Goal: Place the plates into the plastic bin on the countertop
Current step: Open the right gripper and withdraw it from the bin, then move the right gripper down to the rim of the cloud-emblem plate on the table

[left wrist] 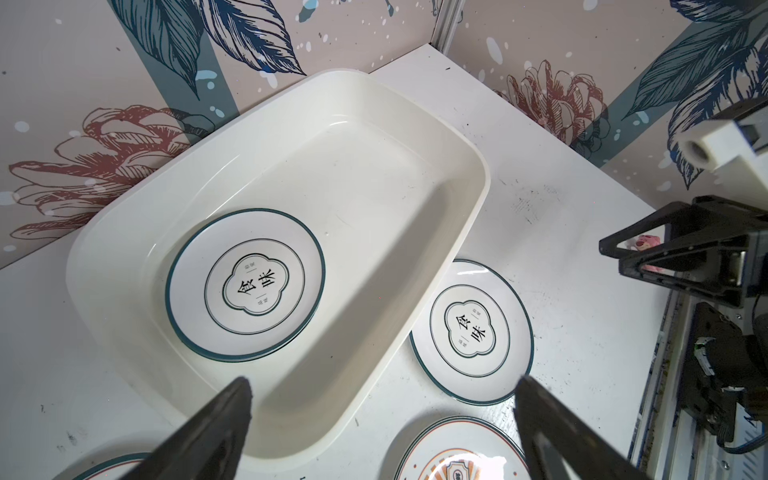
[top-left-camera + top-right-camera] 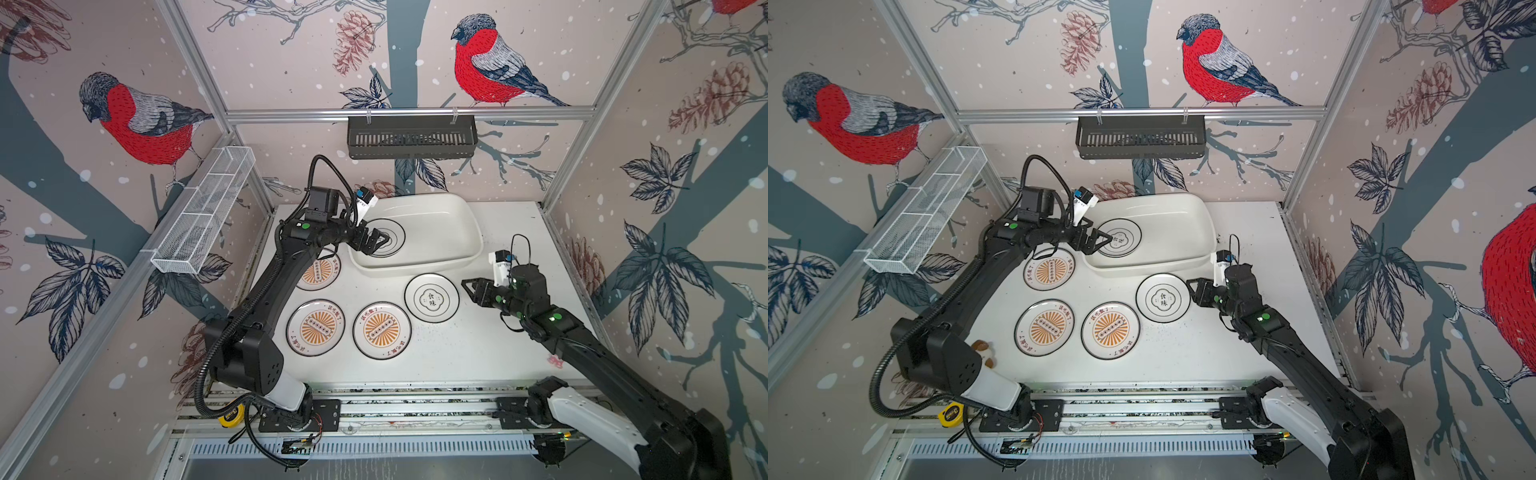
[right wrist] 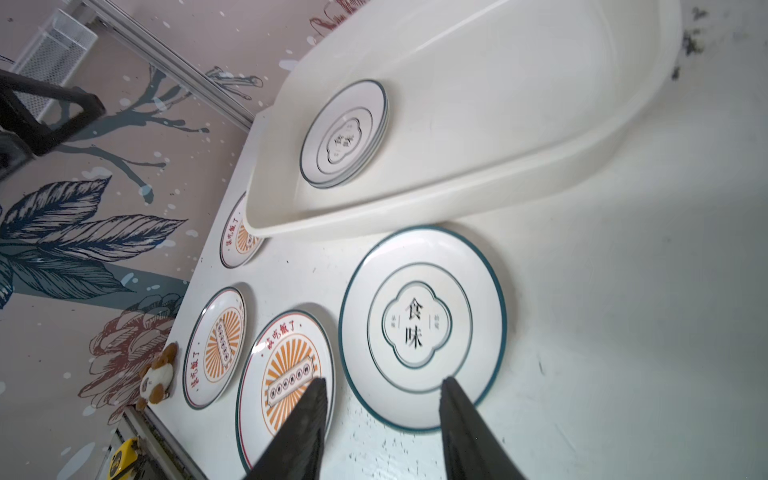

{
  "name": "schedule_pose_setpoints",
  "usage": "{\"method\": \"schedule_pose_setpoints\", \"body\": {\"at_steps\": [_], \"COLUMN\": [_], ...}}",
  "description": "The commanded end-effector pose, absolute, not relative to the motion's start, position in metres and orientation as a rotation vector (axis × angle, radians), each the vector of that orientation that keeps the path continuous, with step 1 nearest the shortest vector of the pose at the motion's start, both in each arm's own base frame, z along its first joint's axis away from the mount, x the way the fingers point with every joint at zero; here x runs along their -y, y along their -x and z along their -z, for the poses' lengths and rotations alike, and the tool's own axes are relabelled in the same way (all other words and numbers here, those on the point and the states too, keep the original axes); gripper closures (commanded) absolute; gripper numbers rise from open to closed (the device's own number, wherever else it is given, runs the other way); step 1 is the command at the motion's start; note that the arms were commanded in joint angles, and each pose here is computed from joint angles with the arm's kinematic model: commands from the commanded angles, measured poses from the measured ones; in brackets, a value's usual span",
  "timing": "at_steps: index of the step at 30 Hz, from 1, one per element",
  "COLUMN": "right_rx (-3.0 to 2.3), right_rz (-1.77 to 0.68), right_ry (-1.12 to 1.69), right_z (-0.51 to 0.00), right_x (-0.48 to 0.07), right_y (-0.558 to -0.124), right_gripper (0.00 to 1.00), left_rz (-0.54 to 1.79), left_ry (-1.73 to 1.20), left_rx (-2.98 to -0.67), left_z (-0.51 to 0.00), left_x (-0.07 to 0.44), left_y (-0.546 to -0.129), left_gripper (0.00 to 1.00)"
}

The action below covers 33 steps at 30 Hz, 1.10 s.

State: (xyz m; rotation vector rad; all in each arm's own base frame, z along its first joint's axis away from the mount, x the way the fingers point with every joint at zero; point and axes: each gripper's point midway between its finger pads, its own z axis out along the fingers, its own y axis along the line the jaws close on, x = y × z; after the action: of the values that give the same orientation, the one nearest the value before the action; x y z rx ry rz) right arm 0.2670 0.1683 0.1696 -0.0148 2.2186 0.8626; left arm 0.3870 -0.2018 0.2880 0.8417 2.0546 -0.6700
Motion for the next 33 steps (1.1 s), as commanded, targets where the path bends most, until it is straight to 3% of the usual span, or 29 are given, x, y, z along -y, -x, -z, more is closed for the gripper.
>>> {"method": "schedule_pose_setpoints", "body": {"at_steps": [1,10,33], "right_rx": [-2.298,-2.327,-2.394], "right_rz": [-0.929,-1.06,-1.104], "right_ry": [-0.047,-0.199,-0.211], "right_z": [-0.143,-0.093,-0.061], "right_x": [-0.165,-0.153,-0.163], "right_y": [-0.245,-0.228,-0.274], "right_gripper": [0.54,0.52,0.58], "left_rz": [0.717,0.765,0.792], "left_ry": [-0.866,-0.888,-0.908], "left_rx": [-2.011,-2.051,-2.029], "left_z": [-0.297,-0.291,-0.295], "left_x": [0.212,0.225,0.231], "left_y": [-0.386,-0.393,-0.384], "left_gripper": [0.03,0.02,0.02]}}
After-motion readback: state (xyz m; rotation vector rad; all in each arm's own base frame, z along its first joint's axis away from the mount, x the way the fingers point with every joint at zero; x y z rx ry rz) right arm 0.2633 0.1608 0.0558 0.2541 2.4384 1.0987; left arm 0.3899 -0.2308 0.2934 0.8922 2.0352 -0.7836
